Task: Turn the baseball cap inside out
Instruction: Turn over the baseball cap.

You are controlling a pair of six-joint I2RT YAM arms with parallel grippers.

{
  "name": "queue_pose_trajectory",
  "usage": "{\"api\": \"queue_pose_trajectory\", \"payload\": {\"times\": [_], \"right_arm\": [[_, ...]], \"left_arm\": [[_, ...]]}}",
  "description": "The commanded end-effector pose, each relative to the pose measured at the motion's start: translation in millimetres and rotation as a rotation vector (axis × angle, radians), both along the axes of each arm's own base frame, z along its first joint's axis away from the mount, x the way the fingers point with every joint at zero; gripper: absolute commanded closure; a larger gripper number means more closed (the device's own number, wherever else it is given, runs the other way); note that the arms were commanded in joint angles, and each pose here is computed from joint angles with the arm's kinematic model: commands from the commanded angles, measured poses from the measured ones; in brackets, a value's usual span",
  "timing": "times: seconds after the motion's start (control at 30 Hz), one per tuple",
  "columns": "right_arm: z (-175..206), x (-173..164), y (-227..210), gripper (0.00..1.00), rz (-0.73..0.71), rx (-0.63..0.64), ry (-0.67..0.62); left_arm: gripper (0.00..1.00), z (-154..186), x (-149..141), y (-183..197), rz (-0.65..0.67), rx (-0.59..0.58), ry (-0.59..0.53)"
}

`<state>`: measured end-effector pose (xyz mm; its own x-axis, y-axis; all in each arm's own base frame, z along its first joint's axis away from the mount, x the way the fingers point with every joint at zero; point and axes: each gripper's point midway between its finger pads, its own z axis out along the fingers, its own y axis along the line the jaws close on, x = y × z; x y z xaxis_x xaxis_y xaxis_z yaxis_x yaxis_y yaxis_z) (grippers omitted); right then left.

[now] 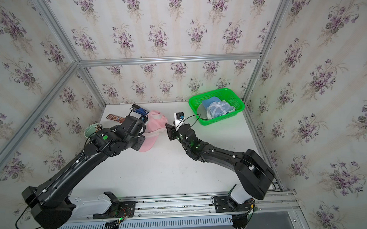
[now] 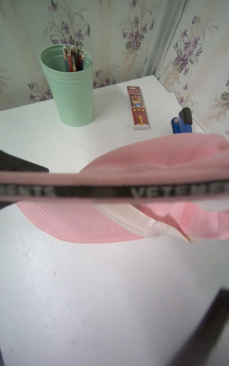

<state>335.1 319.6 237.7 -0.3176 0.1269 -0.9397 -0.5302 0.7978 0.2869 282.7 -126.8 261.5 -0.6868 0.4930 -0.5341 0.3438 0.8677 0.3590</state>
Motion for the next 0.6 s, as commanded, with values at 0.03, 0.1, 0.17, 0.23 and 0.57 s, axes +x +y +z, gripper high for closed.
{"api": "queue_pose_trajectory", "payload": {"times": [0.03,0.1,0.17,0.23,0.57], "right_arm": [[-14,-27,-16,0.44,0.070,-0.105,0.015],[-14,-28,-34,0.38,0.037,-0.134,-0.019],[-13,-26,-42,0.37,0.052,-0.162,-0.043],[-14,-24,-45,0.36,0.086,-0.241,-0.072],[-1,-53,-50,0.35,0.366,-0.454,-0.297]], "left_arm": [[1.00,14,12,4,0.036,0.004,-0.068],[1.00,14,11,-3,-0.019,0.002,-0.057],[1.00,10,5,-14,-0.125,0.000,-0.022],[1.00,5,-4,-26,-0.248,0.017,0.015],[0.91,-22,-5,-37,-0.670,0.531,0.032]]}}
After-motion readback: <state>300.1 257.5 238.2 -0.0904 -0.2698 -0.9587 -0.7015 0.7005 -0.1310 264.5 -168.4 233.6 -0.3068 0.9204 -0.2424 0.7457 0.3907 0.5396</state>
